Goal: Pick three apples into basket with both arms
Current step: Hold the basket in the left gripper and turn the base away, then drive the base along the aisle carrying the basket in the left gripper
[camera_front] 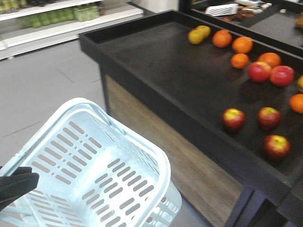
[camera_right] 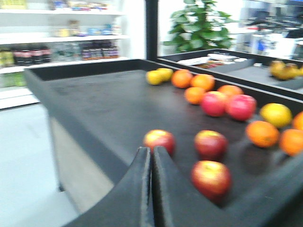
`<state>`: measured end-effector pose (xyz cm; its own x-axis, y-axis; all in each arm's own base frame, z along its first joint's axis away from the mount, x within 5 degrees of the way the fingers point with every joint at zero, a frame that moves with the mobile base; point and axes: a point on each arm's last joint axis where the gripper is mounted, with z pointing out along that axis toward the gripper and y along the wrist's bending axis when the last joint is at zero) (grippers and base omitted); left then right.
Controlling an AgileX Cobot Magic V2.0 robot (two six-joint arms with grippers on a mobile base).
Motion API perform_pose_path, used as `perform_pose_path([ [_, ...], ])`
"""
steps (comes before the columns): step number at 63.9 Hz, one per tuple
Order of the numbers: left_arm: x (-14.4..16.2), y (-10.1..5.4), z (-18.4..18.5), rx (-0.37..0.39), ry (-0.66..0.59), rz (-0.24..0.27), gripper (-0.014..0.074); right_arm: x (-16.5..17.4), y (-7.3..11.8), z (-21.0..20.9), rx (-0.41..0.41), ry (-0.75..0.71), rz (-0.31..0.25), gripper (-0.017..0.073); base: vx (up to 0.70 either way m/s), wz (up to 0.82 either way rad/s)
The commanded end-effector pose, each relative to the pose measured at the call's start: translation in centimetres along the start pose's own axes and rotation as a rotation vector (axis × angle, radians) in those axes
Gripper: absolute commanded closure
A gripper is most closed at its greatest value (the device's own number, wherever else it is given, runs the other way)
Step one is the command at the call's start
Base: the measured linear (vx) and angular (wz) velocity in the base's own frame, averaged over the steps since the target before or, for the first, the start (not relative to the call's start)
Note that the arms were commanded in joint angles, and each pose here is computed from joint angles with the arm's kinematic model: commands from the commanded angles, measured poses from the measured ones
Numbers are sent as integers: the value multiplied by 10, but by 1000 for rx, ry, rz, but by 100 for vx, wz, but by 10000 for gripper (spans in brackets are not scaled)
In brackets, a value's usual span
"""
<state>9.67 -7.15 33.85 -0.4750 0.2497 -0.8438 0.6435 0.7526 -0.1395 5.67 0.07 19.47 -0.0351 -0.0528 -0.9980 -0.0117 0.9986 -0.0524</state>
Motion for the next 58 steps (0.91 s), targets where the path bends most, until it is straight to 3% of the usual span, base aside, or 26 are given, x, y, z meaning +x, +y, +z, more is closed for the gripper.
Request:
perform_pose_path([
  [1, -17, -1, -6, -5, -122, -34, 600, -2, -1, 0, 13, -68, -4, 565, -16, 61],
  [58, -17, -1, -6, -5, -122, -34, 600, -2, -1, 0, 13, -68, -4, 565, -12, 48],
])
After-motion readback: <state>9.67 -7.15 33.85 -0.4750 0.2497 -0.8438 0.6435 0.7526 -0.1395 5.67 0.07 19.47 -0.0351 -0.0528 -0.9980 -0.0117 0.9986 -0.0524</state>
